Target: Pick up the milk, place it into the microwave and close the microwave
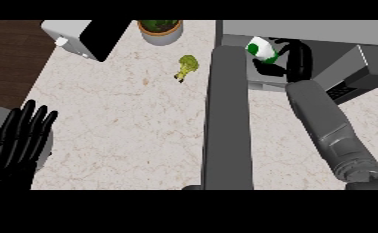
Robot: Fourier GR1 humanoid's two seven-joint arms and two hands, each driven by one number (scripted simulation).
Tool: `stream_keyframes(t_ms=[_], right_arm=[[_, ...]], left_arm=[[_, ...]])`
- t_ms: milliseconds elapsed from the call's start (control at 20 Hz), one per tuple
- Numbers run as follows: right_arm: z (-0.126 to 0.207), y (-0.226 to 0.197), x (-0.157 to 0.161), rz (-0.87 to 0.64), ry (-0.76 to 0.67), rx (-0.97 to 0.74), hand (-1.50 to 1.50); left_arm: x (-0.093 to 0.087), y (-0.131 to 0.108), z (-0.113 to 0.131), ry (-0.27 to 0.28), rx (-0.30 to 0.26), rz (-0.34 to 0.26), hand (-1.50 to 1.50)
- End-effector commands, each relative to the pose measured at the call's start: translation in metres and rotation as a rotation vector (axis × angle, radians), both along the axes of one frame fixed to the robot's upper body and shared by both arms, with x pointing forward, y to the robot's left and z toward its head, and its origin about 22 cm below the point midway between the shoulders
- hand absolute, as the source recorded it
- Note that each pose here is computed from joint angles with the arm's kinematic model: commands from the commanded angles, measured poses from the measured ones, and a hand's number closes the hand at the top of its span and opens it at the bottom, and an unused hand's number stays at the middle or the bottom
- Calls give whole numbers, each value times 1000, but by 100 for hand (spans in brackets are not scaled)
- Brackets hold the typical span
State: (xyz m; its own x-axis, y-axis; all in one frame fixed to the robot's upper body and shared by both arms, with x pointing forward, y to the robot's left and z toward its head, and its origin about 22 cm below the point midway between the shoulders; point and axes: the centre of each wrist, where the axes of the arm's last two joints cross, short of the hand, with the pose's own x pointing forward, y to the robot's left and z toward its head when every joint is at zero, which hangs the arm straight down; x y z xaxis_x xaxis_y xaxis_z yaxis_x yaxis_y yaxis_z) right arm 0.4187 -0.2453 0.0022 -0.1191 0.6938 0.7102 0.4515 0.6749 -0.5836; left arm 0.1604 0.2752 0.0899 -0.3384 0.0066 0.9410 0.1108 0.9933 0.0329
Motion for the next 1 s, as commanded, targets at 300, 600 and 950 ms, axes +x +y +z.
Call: stream_keyframes(t_ms=[300, 600, 950], right_arm=[[5, 27, 8, 121, 103, -87, -150], [2, 35, 7, 115, 91, -47, -150], [2, 37, 7, 35, 48, 5, -150]], left_arm=[[-2, -7, -1, -2, 34, -14, -150], [3, -9, -8, 0, 44, -13, -150], [-5, -6, 5, -6, 61, -7, -150]])
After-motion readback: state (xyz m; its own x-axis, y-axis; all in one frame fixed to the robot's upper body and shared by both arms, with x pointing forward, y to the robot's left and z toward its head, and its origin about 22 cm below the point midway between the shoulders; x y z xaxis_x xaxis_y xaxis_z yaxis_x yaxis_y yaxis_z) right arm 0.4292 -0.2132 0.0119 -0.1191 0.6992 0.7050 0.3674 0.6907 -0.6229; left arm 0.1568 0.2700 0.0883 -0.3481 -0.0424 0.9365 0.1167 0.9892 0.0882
